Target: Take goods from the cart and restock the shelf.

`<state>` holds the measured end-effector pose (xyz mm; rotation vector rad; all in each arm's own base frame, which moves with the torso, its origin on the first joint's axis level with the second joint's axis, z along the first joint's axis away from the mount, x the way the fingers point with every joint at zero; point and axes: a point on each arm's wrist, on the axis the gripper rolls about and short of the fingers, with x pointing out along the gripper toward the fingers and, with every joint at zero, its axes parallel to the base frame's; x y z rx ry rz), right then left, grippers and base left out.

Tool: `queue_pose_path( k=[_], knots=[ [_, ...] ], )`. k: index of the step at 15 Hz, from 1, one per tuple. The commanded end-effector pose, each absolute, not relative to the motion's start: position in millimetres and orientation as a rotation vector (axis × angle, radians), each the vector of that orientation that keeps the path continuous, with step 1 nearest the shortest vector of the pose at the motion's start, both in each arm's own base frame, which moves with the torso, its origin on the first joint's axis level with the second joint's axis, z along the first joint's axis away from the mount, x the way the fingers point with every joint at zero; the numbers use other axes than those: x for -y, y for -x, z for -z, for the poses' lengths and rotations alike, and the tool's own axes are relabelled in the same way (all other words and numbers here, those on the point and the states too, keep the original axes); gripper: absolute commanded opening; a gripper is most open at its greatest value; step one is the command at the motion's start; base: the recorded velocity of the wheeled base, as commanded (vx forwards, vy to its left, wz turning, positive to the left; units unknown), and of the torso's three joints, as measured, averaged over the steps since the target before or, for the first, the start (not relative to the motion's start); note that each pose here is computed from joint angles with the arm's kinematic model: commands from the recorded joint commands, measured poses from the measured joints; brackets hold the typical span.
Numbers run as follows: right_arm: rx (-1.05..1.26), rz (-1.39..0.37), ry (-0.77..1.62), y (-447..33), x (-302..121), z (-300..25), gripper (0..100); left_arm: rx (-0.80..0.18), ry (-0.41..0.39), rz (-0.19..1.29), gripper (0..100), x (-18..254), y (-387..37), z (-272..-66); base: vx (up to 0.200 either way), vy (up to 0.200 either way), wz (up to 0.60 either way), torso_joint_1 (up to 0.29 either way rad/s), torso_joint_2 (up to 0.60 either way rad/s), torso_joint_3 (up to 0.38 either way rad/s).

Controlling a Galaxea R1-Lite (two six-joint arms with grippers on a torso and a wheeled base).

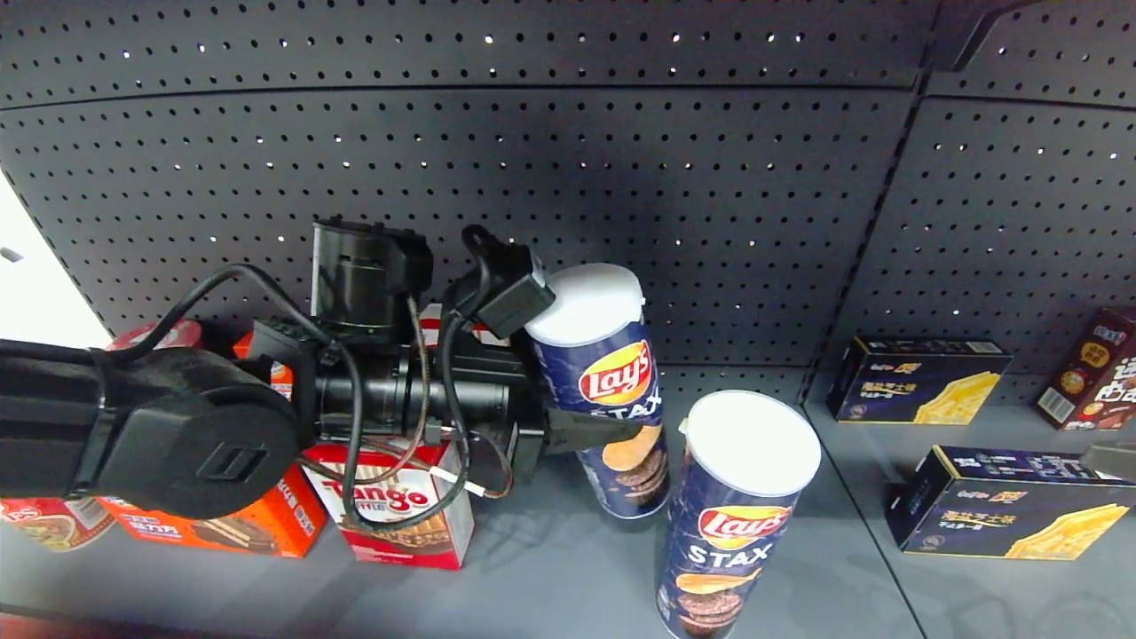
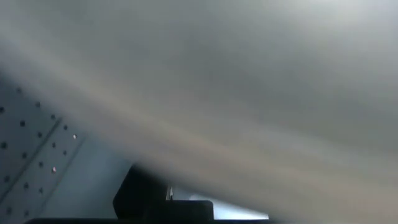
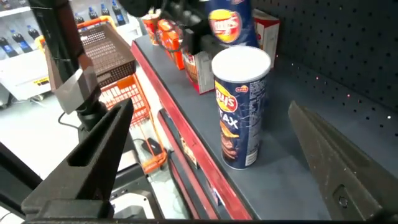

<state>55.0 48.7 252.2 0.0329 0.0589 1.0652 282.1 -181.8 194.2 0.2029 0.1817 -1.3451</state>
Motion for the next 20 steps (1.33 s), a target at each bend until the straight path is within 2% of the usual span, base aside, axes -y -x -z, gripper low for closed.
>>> queue_pose_path(
  k=[1, 4, 6, 8, 11, 14, 17, 20],
  knots=[
    [-0.07, -1.066, -0.032, -55, -49, -249, 100, -0.233, -0.194, 1.327, 0, 183, -296, -194, 0.0, 0.0, 0.0, 0.0, 0.0, 0.0],
    [-0.082, -1.066, -0.033, -54, -48, -244, 100, -0.267, -0.204, 1.294, 0, 174, -308, -212, 0.0, 0.0, 0.0, 0.0, 0.0, 0.0],
    [-0.089, -1.067, -0.044, -54, -48, -243, 100, -0.3, -0.263, 1.286, 0, 168, -323, -207, 0.0, 0.0, 0.0, 0.0, 0.0, 0.0],
    [-0.085, -1.064, -0.046, -54, -48, -242, 100, -0.298, -0.299, 1.297, 0, 170, -328, -202, 0.0, 0.0, 0.0, 0.0, 0.0, 0.0],
    [-0.081, -1.066, -0.047, -52, -47, -241, 100, -0.272, -0.329, 1.251, 0, 176, -335, -213, 0.0, 0.0, 0.0, 0.0, 0.0, 0.0],
    [-0.088, -1.067, -0.046, -53, -47, -239, 100, -0.285, -0.336, 1.274, 0, 185, -335, -226, 0.0, 0.0, 0.0, 0.0, 0.0, 0.0],
    [-0.09, -1.068, -0.046, -53, -48, -240, 100, -0.271, -0.348, 1.295, 0, 198, -342, -224, 0.0, 0.0, 0.0, 0.0, 0.0, 0.0],
    [-0.095, -1.068, -0.045, -53, -47, -238, 100, -0.297, -0.346, 1.308, 0, 205, -348, -212, 0.0, 0.0, 0.0, 0.0, 0.0, 0.0]
  ],
)
